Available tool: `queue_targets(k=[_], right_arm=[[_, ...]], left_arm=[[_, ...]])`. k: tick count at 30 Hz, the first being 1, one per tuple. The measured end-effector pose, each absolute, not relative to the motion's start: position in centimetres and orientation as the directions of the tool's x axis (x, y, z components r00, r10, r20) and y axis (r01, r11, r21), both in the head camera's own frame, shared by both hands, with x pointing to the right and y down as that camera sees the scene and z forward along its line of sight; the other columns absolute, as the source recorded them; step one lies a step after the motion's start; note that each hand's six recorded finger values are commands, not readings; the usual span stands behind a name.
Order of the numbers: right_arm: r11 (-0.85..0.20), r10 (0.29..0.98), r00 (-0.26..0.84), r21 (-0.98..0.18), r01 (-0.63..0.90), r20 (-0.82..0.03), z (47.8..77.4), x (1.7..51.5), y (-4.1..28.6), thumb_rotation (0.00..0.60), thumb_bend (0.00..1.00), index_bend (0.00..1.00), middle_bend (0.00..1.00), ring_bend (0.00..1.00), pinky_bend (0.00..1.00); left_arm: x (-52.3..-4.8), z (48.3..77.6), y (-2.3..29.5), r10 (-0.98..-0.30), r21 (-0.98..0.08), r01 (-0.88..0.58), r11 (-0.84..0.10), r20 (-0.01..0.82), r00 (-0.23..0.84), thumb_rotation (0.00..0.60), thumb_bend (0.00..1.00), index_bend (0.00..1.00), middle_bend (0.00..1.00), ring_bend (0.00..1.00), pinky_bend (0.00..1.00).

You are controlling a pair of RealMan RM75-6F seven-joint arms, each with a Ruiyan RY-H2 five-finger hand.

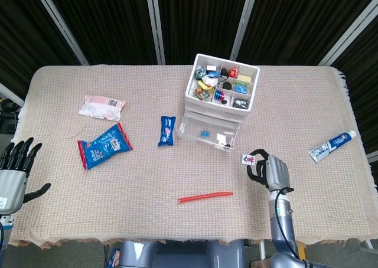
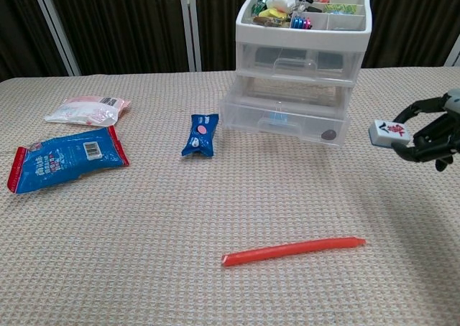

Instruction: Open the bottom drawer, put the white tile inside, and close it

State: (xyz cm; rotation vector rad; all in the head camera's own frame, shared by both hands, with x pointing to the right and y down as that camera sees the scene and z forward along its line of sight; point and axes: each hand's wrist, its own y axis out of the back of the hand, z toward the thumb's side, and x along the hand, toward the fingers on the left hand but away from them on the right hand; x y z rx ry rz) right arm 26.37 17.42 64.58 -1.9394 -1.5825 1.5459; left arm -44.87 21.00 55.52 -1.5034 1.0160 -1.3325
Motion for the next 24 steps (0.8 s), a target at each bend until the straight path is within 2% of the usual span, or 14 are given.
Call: queue_targets(k=[8, 18, 24], right_arm=[[-0.375, 0.849, -0.103, -0.728, 0.575, -0.518, 61.9, 24.7, 13.9, 0.6, 0.34, 0.58, 0.85, 0.81, 0.6], [-0.393, 0.839, -0.109, -0.731, 0.557, -0.534, 63.7, 21.1, 11.5, 0.6, 0.34, 0.57, 0.85, 0.81, 0.59], [-0.397, 0.84, -0.121, -0.751, 0.528, -0.529, 64.9, 19.9, 10.9, 0.6, 0.28, 0.55, 0.85, 0.81, 0.59]], left_arm=[[-44.9, 55.5, 21.0, -0.951, -0.954, -0.034, -0.299, 0.294, 0.101, 0.6, 0.14, 0.08, 0.0, 0.0, 0.0], [-45.0, 55.6, 20.9, -0.947, -0.949, -0.047, -0.311, 0.305, 0.098, 0.6, 0.14, 0.08, 0.0, 0.0, 0.0], [-45.0, 55.6, 20.9, -0.946, -0.947, -0.052, -0.316, 0.31, 0.098, 0.6, 0.14, 0.08, 0.0, 0.0, 0.0]])
